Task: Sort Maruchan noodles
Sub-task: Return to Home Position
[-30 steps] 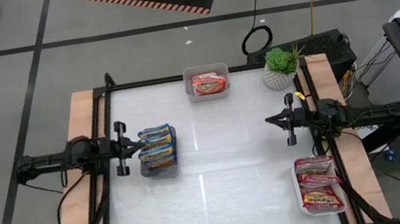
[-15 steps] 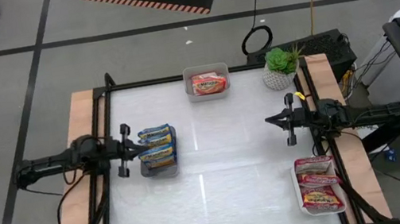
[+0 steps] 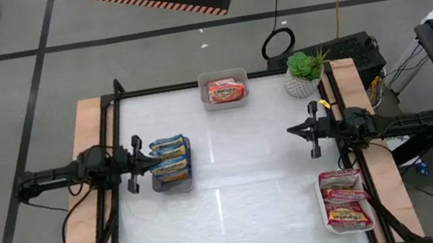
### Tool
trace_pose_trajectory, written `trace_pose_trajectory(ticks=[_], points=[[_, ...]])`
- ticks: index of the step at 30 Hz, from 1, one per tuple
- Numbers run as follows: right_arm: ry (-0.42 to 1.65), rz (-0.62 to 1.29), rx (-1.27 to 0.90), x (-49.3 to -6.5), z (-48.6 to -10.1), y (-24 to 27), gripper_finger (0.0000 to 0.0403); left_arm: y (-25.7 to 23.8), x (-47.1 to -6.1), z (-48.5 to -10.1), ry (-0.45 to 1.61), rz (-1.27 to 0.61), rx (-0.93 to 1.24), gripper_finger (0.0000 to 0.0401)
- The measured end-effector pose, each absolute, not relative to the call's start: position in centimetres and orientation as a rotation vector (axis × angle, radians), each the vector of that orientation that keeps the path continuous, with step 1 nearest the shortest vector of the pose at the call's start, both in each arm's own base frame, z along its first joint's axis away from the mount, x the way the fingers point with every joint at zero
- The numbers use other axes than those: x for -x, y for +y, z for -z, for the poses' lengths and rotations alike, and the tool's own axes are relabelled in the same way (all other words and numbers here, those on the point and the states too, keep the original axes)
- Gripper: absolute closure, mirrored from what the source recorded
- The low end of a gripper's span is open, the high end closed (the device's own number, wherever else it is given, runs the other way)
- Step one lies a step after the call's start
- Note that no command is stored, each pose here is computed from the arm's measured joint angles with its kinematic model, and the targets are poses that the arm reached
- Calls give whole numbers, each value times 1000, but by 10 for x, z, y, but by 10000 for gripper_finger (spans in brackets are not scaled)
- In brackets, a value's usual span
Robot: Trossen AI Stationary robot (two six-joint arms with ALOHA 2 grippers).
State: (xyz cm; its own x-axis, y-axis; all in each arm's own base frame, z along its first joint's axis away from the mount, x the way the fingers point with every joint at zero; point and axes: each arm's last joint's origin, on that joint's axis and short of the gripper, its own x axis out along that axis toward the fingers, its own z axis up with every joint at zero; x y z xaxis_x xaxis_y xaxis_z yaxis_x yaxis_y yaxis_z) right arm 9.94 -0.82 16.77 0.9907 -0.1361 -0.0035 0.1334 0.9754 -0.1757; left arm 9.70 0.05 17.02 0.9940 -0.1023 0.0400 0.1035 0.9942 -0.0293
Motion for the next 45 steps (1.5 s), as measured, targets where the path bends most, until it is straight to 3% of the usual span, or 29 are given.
trace_pose_trajectory(ticks=[11, 45], points=[[15, 136, 176, -99, -168, -8, 403, 0, -98, -168, -14, 21, -2, 391], [15, 136, 176, -99, -168, -8, 403, 0, -98, -168, -15, 21, 5, 384]])
